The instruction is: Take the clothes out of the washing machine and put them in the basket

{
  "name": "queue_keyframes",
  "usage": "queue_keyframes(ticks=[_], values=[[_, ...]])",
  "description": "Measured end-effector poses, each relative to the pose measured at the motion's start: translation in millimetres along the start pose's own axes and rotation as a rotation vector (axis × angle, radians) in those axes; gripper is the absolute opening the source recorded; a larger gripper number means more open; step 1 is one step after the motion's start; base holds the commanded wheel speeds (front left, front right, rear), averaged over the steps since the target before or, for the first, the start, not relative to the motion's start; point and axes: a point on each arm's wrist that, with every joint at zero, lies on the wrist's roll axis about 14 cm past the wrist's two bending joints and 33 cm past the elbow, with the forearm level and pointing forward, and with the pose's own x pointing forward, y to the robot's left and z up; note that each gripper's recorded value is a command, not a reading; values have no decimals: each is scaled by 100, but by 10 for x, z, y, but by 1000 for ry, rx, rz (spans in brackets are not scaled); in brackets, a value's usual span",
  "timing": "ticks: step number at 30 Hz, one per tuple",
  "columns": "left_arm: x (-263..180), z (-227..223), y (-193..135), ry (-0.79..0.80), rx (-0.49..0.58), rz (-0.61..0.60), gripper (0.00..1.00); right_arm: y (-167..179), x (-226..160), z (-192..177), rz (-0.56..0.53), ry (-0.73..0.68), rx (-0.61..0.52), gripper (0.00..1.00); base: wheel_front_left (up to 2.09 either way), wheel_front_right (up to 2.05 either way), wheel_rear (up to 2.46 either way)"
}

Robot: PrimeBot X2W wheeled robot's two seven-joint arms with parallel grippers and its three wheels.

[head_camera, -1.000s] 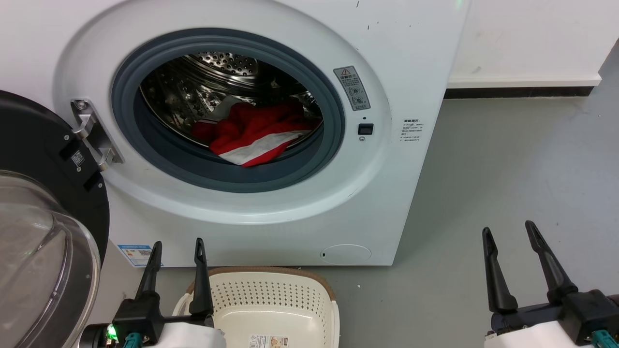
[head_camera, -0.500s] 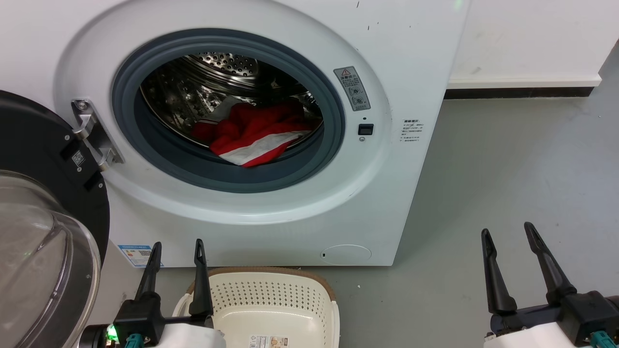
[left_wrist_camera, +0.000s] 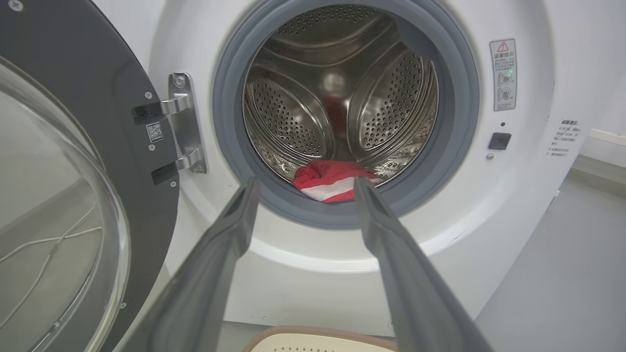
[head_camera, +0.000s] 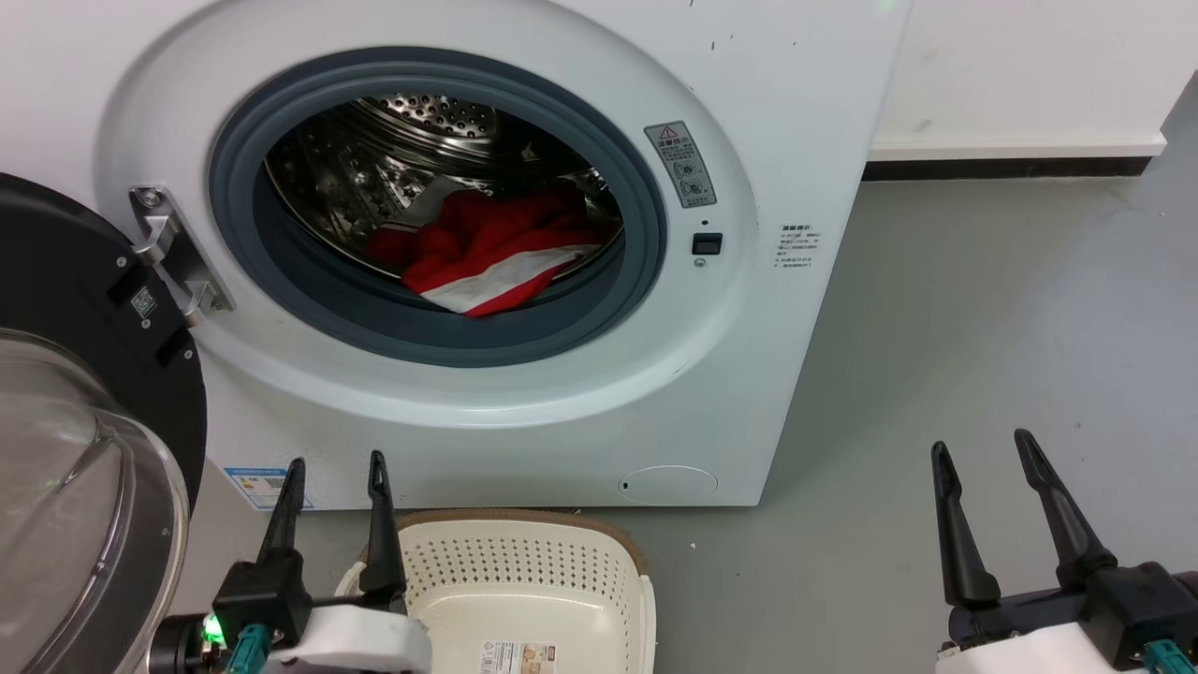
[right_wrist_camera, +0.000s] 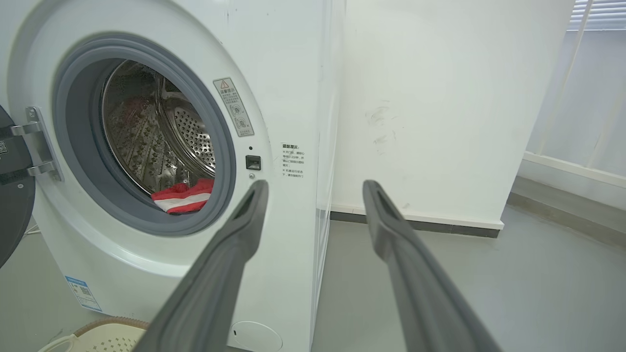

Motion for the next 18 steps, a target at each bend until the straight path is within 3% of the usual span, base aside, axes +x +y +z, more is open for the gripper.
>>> queue_keyframes(ticks=[7, 18], values=[[398, 62, -99, -34, -13, -64, 100, -41, 74, -68, -9, 16, -1, 100, 0, 0, 0], [1579, 3, -220, -61, 39, -160, 100, -212, 439, -326, -43, 52, -5, 100, 0, 0, 0]])
